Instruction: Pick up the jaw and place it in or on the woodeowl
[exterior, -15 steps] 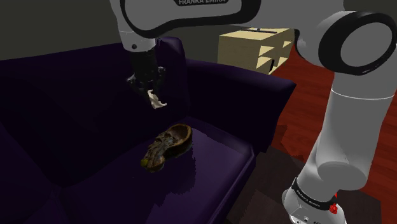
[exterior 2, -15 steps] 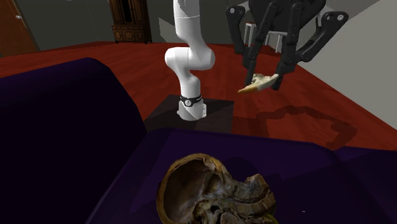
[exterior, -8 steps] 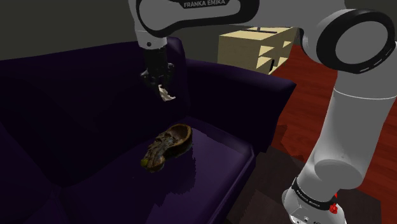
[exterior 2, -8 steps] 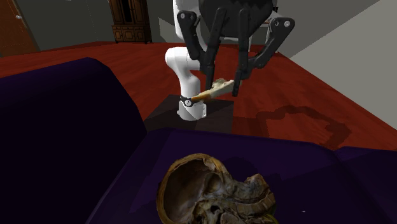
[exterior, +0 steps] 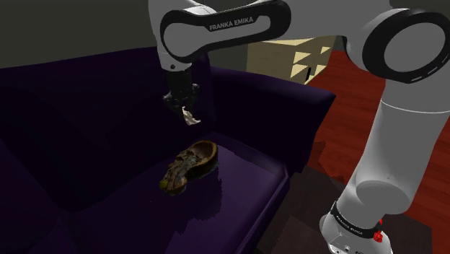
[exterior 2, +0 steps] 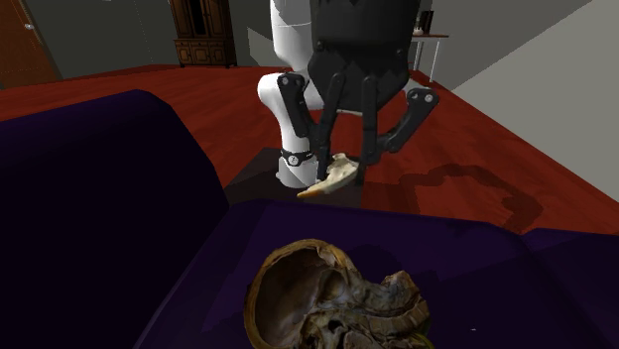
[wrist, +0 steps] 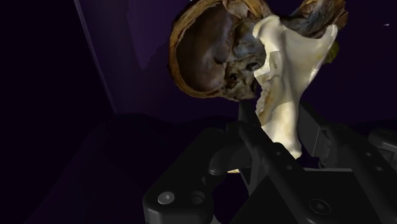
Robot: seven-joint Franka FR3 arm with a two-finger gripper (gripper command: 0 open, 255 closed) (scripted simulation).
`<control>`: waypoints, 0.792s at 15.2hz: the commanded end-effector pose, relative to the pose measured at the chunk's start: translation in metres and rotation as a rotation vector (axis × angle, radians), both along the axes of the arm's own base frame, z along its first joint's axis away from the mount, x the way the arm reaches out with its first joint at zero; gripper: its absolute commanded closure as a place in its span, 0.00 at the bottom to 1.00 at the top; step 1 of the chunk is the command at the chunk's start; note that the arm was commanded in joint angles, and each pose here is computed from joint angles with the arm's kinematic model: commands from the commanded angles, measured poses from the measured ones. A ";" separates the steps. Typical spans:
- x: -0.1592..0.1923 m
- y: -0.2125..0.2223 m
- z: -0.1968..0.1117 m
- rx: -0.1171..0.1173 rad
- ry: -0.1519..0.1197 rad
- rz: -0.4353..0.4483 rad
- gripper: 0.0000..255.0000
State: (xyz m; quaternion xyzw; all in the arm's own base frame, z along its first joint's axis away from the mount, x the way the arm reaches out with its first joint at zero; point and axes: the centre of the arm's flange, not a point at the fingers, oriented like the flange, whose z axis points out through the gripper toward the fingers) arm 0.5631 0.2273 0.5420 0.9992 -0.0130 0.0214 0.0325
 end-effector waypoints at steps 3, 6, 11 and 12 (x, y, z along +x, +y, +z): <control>0.000 0.000 -0.021 0.000 -0.001 0.000 1.00; 0.000 0.000 -0.026 0.000 -0.001 0.000 1.00; 0.000 0.000 -0.026 0.000 -0.001 0.000 1.00; 0.000 0.000 -0.026 0.000 -0.001 0.000 0.00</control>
